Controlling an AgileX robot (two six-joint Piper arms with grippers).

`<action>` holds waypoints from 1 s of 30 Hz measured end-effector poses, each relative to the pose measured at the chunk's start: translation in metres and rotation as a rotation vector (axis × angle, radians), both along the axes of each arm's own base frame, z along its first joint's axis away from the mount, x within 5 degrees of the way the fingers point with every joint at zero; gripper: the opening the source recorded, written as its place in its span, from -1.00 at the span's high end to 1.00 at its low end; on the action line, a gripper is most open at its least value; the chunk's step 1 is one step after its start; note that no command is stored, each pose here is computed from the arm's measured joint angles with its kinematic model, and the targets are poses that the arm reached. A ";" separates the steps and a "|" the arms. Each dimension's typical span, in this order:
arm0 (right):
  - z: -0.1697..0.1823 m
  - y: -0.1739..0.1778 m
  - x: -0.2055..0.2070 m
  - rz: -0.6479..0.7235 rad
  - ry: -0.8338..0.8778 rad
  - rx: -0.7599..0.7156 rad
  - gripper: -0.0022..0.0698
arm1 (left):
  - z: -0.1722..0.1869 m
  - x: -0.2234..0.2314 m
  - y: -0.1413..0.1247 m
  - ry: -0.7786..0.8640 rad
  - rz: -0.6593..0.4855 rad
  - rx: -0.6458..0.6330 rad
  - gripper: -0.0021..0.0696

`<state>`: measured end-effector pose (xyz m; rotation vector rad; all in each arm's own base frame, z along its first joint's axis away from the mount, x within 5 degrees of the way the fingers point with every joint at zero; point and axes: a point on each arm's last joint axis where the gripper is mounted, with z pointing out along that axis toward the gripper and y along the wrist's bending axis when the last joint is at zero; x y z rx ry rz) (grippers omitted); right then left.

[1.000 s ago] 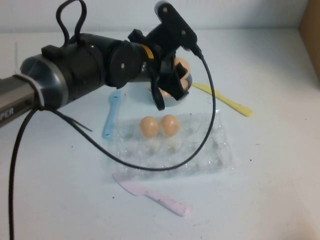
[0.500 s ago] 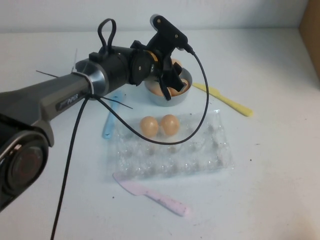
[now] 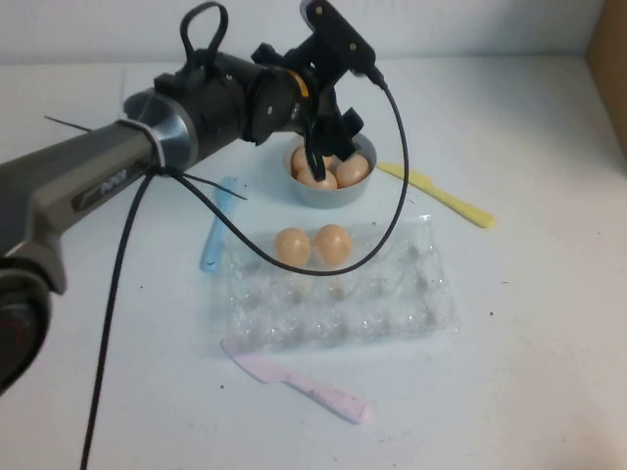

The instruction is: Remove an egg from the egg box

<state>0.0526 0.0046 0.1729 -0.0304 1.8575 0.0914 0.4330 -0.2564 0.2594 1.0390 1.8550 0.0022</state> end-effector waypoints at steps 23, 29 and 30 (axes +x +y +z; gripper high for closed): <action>0.000 0.000 0.000 0.000 0.000 0.000 0.99 | 0.038 -0.244 0.152 -0.154 0.125 -0.460 0.94; 0.000 0.000 0.000 0.000 0.000 0.000 0.99 | 0.012 -0.281 0.180 -0.206 0.177 -0.560 0.94; 0.000 0.000 0.000 0.000 0.000 0.000 0.99 | 0.005 -0.286 0.184 -0.206 0.194 -0.573 0.94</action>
